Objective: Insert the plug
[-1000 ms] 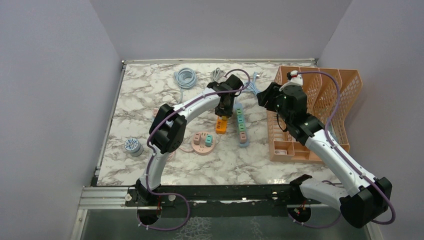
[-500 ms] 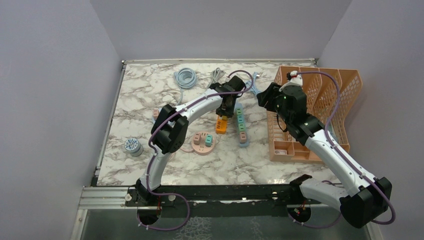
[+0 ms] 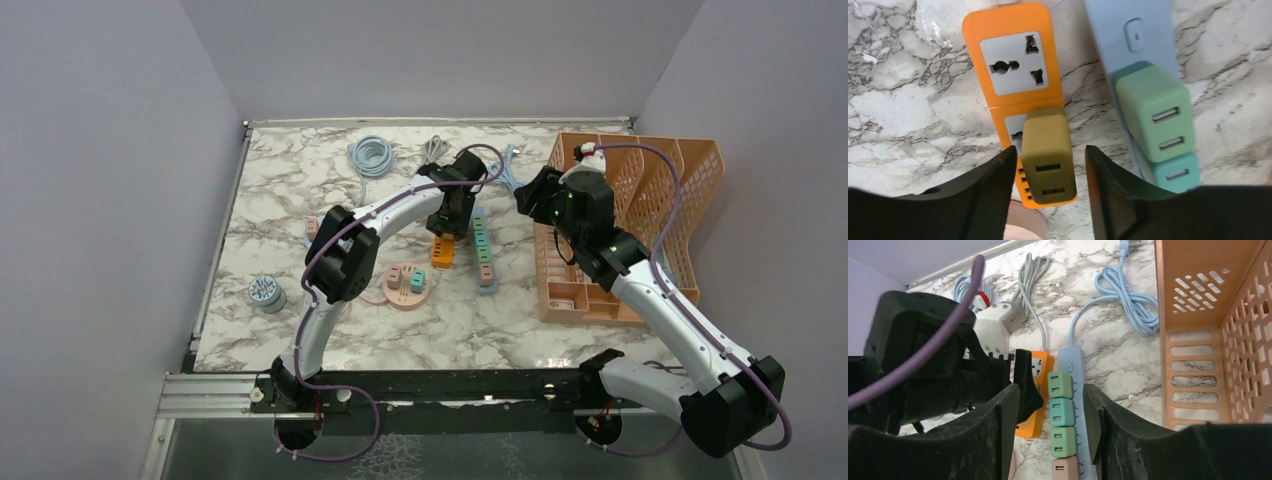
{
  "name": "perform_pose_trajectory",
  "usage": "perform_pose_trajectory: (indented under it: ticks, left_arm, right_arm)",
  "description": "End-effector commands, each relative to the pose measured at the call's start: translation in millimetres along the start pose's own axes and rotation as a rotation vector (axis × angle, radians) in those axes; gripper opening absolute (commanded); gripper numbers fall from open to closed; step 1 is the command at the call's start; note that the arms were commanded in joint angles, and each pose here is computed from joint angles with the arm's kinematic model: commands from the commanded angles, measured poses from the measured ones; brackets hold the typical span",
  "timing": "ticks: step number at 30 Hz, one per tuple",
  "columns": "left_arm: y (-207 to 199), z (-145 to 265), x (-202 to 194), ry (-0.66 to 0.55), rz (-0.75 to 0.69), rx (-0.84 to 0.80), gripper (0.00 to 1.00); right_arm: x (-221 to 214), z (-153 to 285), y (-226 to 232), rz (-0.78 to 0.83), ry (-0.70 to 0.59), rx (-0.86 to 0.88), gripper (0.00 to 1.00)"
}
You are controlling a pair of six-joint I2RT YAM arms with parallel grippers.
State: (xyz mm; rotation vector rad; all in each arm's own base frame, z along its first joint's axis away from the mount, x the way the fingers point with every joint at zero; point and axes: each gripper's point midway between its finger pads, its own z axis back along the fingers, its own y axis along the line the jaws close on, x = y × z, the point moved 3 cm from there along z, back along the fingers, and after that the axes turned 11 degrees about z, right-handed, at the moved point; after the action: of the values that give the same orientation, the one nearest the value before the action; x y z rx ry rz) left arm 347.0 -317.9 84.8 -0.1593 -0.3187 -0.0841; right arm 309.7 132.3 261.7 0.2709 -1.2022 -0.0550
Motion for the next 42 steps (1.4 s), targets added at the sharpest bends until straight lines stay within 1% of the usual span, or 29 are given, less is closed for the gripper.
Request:
perform_pose_trajectory:
  ticks: [1,3,5,8,11,13,15,16,20,24,28,31,34,37,42]
  left_arm:
    - [-14,42,24,-0.053,-0.040,-0.094,0.59]
    - [-18,65,38,-0.118,-0.054,-0.120,0.63]
    - [-17,86,48,-0.174,-0.068,-0.134,0.66]
    - [-7,113,55,-0.233,-0.071,-0.134,0.67]
    - [6,135,51,-0.289,-0.100,-0.128,0.67]
    - [18,149,43,-0.332,-0.115,-0.125,0.68]
    - [32,160,33,-0.378,-0.111,-0.114,0.68]
    - [43,166,22,-0.393,-0.108,-0.108,0.68]
    - [75,193,-8,-0.483,-0.076,-0.105,0.68]
    - [109,223,-44,-0.589,-0.044,-0.128,0.78]
    - [140,264,-70,-0.747,0.026,-0.157,0.90]
    - [162,295,-86,-0.875,0.063,-0.174,0.96]
    - [187,332,-98,-1.023,0.122,-0.177,0.98]
    - [203,367,-106,-1.138,0.133,-0.190,0.98]
    - [229,406,-116,-1.255,0.177,-0.134,0.98]
  right_arm:
    - [4,6,-4,-0.001,-0.006,-0.031,0.50]
    - [5,7,-4,-0.007,0.004,-0.036,0.51]
    - [4,8,-3,-0.006,0.013,-0.035,0.53]
    - [4,10,-2,-0.013,0.038,-0.035,0.56]
    - [3,13,-1,0.003,0.073,-0.026,0.59]
    - [2,16,1,0.011,0.098,-0.013,0.60]
    - [0,19,3,0.018,0.133,-0.002,0.64]
    - [-1,22,3,0.019,0.155,-0.004,0.65]
    - [-11,34,-1,0.029,0.251,-0.029,0.65]
    - [-9,58,-8,0.026,0.284,-0.055,0.66]
    - [3,91,-17,0.003,0.240,-0.073,0.72]
    - [15,116,-27,0.005,0.175,-0.096,0.76]
    - [31,141,-39,0.002,0.091,-0.133,0.78]
    - [51,166,-46,-0.006,-0.001,-0.149,0.81]
    - [76,187,-48,0.004,-0.105,-0.137,0.82]
